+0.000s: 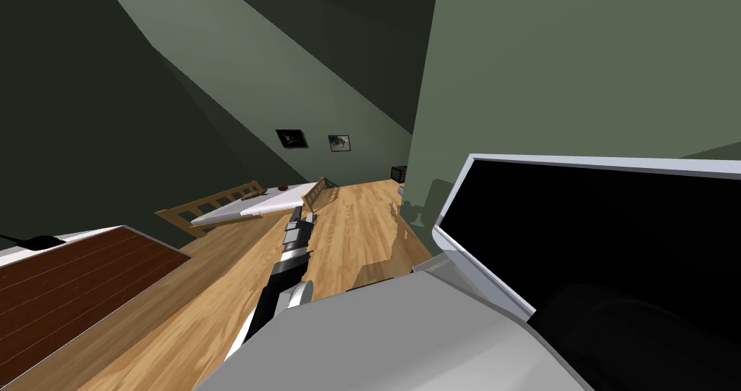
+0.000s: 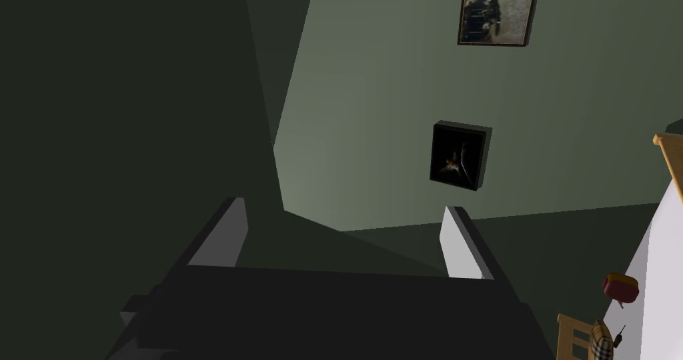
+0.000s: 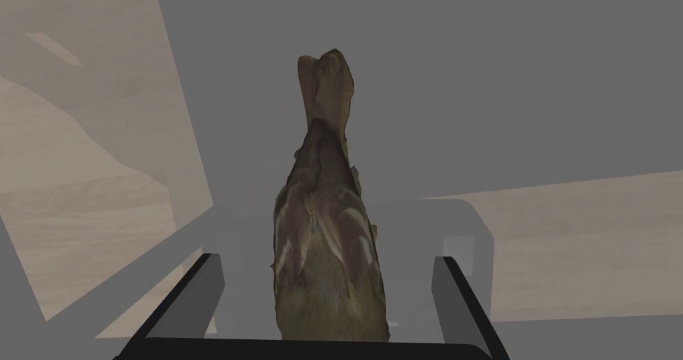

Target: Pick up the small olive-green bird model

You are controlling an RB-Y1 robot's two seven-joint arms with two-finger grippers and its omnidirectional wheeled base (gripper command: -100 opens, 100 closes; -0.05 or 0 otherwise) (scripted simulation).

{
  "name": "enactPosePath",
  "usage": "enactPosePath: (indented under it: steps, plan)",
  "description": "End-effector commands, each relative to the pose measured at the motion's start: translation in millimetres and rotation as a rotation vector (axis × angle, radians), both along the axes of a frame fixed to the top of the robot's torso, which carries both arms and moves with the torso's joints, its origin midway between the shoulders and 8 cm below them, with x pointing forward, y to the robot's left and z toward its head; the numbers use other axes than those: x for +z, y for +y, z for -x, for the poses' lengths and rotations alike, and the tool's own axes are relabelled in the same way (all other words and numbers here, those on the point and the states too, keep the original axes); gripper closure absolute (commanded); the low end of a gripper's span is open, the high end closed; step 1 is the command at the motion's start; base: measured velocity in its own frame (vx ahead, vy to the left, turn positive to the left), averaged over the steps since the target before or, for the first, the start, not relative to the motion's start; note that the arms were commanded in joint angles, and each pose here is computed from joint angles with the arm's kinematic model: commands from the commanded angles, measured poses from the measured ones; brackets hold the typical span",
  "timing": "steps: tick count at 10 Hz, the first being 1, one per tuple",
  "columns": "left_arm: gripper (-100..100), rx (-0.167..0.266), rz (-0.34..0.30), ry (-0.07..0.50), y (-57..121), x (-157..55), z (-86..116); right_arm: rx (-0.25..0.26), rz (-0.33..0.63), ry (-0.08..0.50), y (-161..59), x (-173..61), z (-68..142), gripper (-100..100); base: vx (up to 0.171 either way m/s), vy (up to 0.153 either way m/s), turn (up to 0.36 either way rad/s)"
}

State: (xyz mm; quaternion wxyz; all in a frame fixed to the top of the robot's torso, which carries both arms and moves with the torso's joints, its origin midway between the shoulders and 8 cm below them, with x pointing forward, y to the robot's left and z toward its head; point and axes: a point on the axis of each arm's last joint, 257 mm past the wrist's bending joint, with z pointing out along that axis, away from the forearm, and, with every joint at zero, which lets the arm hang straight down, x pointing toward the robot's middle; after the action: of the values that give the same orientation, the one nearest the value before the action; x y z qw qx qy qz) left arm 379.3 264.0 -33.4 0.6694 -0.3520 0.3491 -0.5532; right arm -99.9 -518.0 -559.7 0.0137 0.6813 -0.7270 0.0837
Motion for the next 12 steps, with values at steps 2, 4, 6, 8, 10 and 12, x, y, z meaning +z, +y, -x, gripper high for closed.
enactPosePath:
  steps: [2, 4, 6, 8, 10, 12]
  plan:
    - [0, 0.0, 0.0, 0.0, 0.0, 0, 0, 0.0, 0.0, 0.0, 0, 0, 0, 100, 0.0, 0.0, 0.0]
    - [0, 0.0, 0.0, 0.0, 0.0, 0, 0, 0.001, 0.0, 0.0, 0, 0, 0, 100, 0.0, 0.0, 0.0]
    - [0, 0.0, 0.0, 0.0, 0.0, 0, 0, 0.0, 0.0, 0.0, 0, 0, 0, 0, 0.0, 0.0, 0.0]
    - [0, 0.0, 0.0, 0.0, 0.0, 0, 0, 0.013, -0.004, 0.003, -4, 11, 1, 100, 0.031, 0.017, -0.084]
    - [0, 0.0, 0.0, 0.0, 0.0, 0, 0, 0.024, -0.008, 0.006, -7, 19, 2, 100, 0.037, 0.016, -0.055]
    - [0, 0.0, 0.0, 0.0, 0.0, 0, 0, 0.019, -0.007, 0.005, -6, 17, 2, 0, 0.007, 0.004, -0.005]
